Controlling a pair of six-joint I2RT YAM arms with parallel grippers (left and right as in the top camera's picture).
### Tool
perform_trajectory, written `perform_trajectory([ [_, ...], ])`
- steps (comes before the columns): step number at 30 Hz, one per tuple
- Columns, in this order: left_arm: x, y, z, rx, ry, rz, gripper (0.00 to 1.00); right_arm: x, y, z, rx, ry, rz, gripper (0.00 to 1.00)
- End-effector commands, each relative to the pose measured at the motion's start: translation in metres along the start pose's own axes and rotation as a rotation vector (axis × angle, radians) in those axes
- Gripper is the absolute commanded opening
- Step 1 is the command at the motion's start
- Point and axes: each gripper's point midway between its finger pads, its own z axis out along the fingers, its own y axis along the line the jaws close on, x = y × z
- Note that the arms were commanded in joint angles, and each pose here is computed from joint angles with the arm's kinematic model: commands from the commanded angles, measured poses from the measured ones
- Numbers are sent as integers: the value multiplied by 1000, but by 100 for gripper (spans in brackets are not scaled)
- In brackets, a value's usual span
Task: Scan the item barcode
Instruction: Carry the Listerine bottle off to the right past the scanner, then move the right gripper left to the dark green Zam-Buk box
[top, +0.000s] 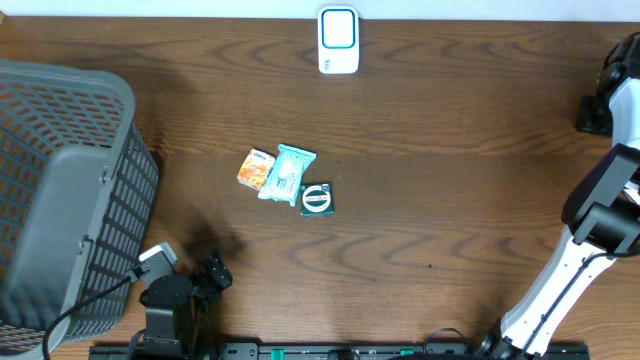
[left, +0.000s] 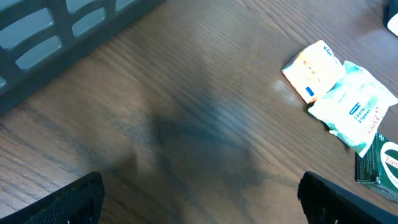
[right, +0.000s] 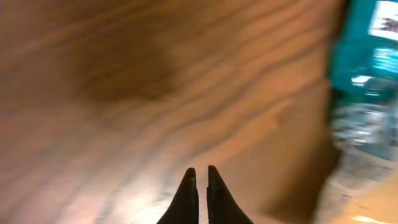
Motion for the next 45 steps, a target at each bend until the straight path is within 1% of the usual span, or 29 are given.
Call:
perform_trajectory([
  [1,10,14,0,-63,32,14,98,-13,27,-20,-122,-48,62,2],
  [2,10,14,0,-64,32,14,98,-13,33,-21,-143,-47,65,3],
  [4,10,14,0,-63,32,14,98,-14,46,-24,-188,-48,62,8],
  [6,10,14,0,-63,32,14,98,-13,61,-28,-235,-46,47,29],
  [7,10,14,0,-64,32,14,98,-12,75,-33,-273,-41,31,49],
  [8,10,14,0,-64,32,14,98,-10,82,-35,-295,-37,21,54],
  [9,10,14,0,-64,32,14,98,-8,101,-41,-344,-30,-3,70],
  [10,10,14,0,-64,32,14,98,-6,113,-46,-372,-25,-20,77],
  [11,10,14,0,-64,32,14,98,-5,126,-52,-400,-24,-39,79],
  [12,10,14,0,-64,32,14,98,-3,140,-58,-427,-25,-62,89],
  [13,10,14,0,-64,32,14,98,-1,152,-64,-446,-24,-74,93],
  [15,10,14,0,-64,32,14,98,4,178,-79,-478,-17,-91,95],
  [16,10,14,0,-63,32,14,98,9,196,-92,-499,-14,-119,99],
  [18,10,14,0,-63,32,14,98,20,229,-120,-520,-18,-177,99],
  [20,10,14,0,-64,32,14,98,38,254,-145,-536,16,-167,99],
  [21,10,14,0,-63,32,14,98,46,260,-151,-536,42,-147,99],
  [22,10,14,0,-64,32,14,98,62,272,-161,-536,93,-124,99],
  [25,10,14,0,-64,32,14,98,99,300,-179,-554,200,-143,99],
  [28,10,14,0,-64,32,14,98,128,335,-202,-650,247,-238,99],
  [29,10,14,0,-63,32,14,98,143,348,-214,-694,263,-325,99],
  [30,10,14,0,-64,32,14,98,152,353,-219,-713,273,-369,99],
  [31,10,14,0,-63,32,14,98,171,362,-229,-726,297,-446,99],
  [35,10,14,0,-64,32,14,98,230,378,-253,-683,392,-590,99],
  [38,10,14,0,-63,32,14,98,260,385,-266,-660,428,-661,99],
  [40,10,14,0,-64,32,14,98,275,397,-274,-656,407,-718,99],
  [43,10,14,0,-64,32,14,98,286,416,-277,-626,318,-792,99],
  [45,10,14,0,-64,32,14,98,293,421,-276,-553,256,-834,99],
])
